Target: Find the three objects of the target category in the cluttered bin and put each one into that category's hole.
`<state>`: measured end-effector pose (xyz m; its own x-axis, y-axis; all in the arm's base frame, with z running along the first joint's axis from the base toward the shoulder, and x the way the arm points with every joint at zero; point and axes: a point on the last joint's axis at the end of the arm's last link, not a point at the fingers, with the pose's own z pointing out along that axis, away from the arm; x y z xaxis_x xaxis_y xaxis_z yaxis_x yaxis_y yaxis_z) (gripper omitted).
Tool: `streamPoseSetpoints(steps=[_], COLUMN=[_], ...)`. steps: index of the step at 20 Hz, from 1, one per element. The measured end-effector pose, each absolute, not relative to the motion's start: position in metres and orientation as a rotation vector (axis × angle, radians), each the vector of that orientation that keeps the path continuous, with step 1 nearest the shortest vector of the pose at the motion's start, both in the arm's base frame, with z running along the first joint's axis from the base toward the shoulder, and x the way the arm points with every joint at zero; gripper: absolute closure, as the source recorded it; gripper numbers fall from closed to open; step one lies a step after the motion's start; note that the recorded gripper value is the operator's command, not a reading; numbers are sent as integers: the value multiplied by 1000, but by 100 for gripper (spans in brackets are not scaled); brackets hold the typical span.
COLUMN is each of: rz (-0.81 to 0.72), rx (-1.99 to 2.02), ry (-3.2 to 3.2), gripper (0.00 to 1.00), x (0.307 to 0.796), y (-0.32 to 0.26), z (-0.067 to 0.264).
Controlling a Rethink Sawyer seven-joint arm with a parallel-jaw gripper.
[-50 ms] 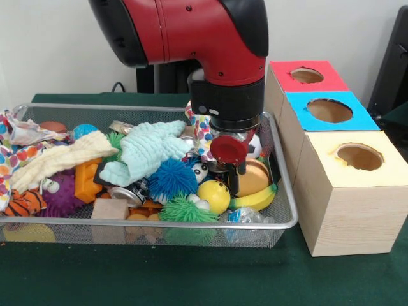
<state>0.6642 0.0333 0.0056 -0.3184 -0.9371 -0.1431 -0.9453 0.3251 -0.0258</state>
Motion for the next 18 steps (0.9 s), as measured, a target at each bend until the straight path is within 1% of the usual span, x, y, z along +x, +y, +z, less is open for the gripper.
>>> streamPoseSetpoints(steps=[3, 9, 15, 18], rz=[93, 42, 47, 35], rx=[-1750, -1730, -1759, -1764], ry=[2446, 2433, 2413, 2415], gripper=[0, 0, 0, 0], x=[664, 678, 677, 680], y=[34, 35, 62, 63], z=[1, -14, -43, -42])
